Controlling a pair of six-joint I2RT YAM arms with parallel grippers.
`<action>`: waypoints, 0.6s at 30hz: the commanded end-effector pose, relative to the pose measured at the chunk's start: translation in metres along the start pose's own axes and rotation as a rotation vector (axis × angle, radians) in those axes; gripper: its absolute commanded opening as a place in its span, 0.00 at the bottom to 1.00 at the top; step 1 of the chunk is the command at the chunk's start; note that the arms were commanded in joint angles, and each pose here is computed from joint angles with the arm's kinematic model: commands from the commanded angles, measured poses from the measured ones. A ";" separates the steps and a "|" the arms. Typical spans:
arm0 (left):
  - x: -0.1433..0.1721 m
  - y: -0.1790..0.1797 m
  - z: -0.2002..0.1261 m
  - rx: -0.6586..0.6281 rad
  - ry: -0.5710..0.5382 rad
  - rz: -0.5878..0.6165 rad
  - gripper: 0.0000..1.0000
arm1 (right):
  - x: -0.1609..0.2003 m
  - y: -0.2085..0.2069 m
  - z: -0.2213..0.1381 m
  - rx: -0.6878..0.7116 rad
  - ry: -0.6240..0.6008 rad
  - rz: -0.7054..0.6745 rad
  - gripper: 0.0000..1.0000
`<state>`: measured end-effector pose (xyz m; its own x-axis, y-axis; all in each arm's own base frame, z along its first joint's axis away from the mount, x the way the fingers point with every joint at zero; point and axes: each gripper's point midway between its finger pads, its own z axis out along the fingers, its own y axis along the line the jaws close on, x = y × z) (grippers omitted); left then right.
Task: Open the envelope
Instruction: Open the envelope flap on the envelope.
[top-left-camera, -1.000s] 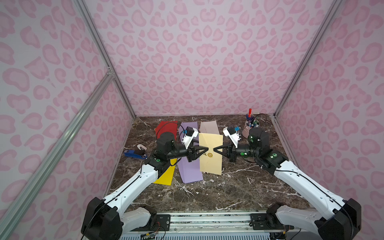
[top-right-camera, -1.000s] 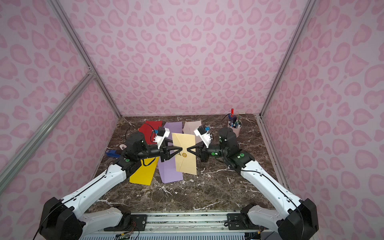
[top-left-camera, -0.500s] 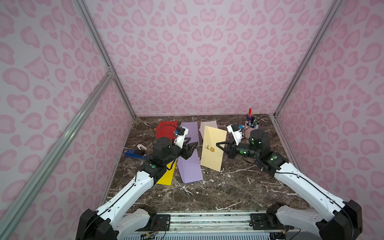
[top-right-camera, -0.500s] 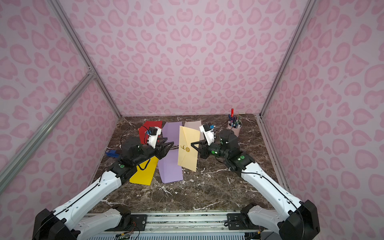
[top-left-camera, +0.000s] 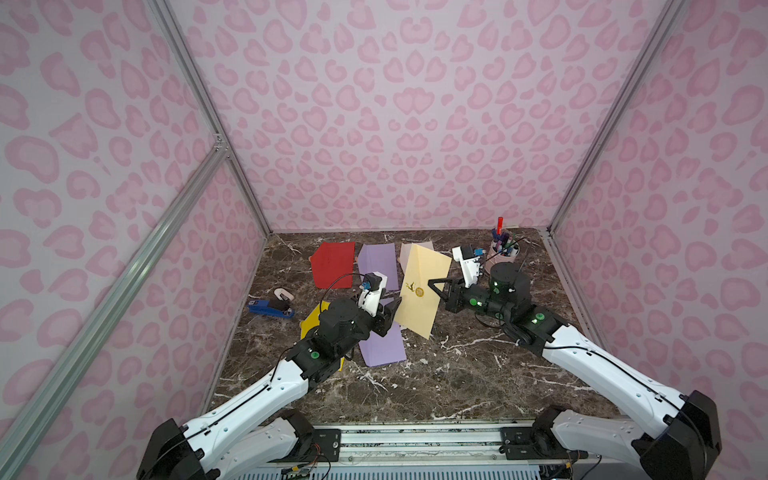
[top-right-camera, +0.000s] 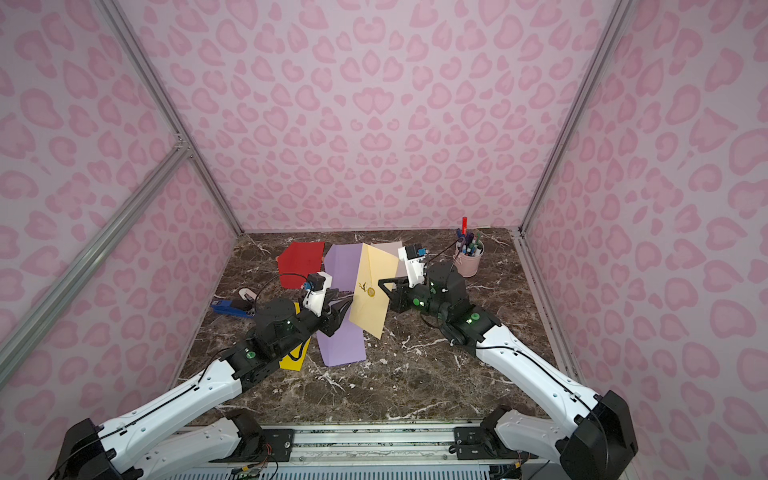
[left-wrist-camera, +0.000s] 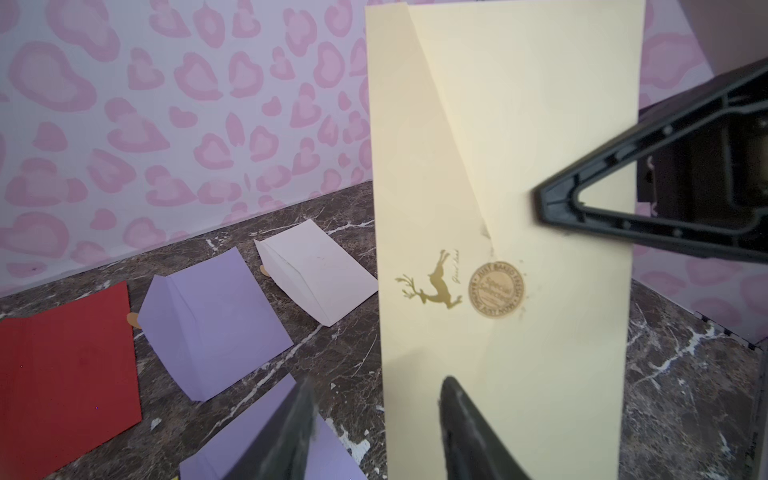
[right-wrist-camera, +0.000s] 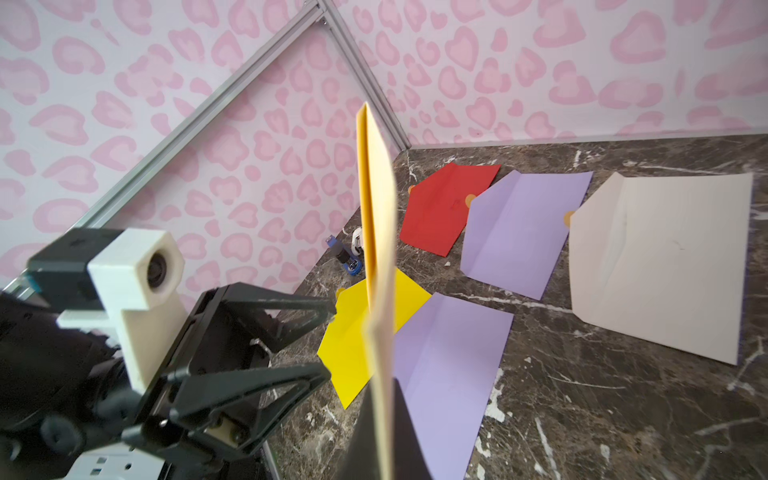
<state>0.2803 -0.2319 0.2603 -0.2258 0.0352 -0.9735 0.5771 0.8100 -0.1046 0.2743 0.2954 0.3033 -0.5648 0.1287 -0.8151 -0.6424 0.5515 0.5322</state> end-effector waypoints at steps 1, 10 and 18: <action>-0.011 0.005 -0.002 -0.062 -0.061 0.021 0.52 | -0.012 0.005 0.000 0.007 -0.045 0.010 0.00; -0.005 -0.020 0.005 -0.103 -0.055 0.113 0.52 | -0.013 0.010 0.008 0.027 -0.031 0.006 0.00; -0.002 -0.013 0.009 -0.216 -0.034 0.149 0.52 | -0.014 0.013 0.007 0.026 -0.033 0.002 0.00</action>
<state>0.2729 -0.2575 0.2551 -0.1446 0.1434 -0.9790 0.4952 0.8671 0.0539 0.2765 0.3074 0.3122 -0.5632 0.1419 -0.8141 -0.6230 0.5742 0.5311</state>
